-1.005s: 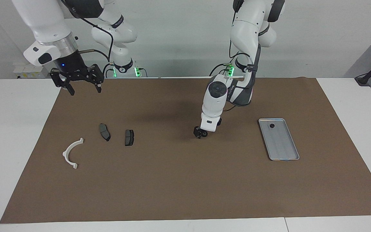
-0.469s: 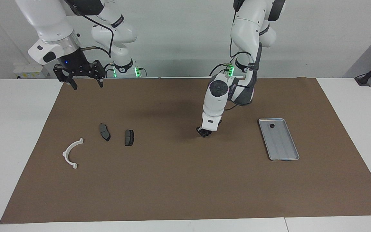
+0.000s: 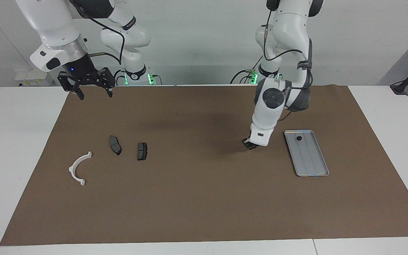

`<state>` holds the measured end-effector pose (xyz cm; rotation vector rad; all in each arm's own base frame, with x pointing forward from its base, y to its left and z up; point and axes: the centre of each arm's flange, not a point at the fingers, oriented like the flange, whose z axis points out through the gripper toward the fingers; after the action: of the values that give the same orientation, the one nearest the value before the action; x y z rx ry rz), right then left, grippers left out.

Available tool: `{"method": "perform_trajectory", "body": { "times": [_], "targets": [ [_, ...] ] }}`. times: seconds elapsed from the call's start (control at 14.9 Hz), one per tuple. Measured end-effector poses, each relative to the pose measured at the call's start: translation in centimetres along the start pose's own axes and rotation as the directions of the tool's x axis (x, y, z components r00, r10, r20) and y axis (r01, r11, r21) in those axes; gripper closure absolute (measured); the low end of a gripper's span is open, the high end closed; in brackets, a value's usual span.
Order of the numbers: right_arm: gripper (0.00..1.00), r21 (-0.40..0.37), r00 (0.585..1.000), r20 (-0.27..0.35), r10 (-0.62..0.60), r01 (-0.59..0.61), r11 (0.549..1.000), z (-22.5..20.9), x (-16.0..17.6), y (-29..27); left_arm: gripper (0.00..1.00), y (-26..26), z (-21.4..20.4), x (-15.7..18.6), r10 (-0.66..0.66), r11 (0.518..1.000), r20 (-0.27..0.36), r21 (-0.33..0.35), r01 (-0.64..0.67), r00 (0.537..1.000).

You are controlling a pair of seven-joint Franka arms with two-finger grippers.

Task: Pick bearing gear from pile to tray
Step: 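Carry the ring with the left gripper into the tray and lower it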

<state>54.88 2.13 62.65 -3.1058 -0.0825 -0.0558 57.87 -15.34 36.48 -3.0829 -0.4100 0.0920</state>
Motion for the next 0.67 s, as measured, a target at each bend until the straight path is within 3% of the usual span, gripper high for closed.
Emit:
{"method": "perform_trajectory", "body": {
  "times": [0.34, 0.67],
  "targets": [
    [0.00, 0.000, 1.000, 0.012, 0.002, -0.002, 1.000, 0.5, -0.1, 0.1, 0.65, -11.8, 1.1, 4.5, 0.204, 0.979, 0.008, -0.014, -0.204, 0.979],
    [0.00, 0.000, 1.000, 0.011, 0.005, -0.005, 1.000, 0.5, -0.1, 0.3, 0.65, -12.1, 4.5, 5.8, 0.317, 0.948, -0.019, -0.017, -0.317, 0.948]
  ]
}}
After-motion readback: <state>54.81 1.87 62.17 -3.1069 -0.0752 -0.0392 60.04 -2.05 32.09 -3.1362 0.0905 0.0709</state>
